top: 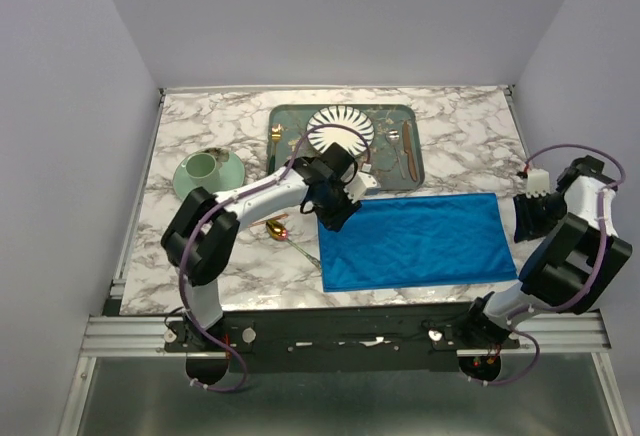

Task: Fold the napkin into a case and place the utensils inside
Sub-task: Smooth out the rectangle-folded napkin at the center of the board.

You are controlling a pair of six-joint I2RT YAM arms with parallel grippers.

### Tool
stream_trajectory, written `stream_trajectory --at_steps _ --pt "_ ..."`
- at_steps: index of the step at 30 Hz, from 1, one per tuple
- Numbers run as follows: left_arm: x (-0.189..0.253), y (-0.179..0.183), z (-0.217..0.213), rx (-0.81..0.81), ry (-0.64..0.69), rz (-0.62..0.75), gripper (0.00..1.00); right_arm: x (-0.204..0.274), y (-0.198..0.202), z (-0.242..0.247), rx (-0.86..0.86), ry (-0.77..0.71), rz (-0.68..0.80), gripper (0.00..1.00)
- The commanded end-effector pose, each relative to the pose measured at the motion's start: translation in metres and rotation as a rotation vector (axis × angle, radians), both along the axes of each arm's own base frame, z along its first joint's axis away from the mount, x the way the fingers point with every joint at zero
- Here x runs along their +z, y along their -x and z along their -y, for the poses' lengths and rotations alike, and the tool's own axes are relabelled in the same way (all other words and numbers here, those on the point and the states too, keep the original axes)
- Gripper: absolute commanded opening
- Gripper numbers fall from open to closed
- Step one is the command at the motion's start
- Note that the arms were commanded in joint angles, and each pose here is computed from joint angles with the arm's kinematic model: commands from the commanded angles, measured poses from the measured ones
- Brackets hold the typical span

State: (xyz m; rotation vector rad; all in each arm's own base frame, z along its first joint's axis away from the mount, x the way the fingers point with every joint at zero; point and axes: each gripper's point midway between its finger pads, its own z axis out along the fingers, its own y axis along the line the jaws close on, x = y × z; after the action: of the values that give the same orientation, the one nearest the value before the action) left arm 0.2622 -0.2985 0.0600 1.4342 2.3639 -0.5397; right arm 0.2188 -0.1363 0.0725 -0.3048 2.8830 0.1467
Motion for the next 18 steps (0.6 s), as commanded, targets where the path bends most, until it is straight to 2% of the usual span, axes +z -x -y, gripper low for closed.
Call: stream_trajectory --at_steps 1,9,18 --pt "0.027 0.035 0.004 -0.102 0.048 0.045 0.44 -0.004 0.028 0.011 -0.083 -0.052 -0.057 0.44" --pt "0.035 0.074 -0.008 -0.203 0.019 0.114 0.45 -0.028 0.036 0.005 -0.150 -0.097 -0.094 0.40" --pt "0.038 0.084 -0.011 -0.201 0.014 0.107 0.45 -0.052 0.047 0.004 -0.162 -0.129 -0.164 0.36"
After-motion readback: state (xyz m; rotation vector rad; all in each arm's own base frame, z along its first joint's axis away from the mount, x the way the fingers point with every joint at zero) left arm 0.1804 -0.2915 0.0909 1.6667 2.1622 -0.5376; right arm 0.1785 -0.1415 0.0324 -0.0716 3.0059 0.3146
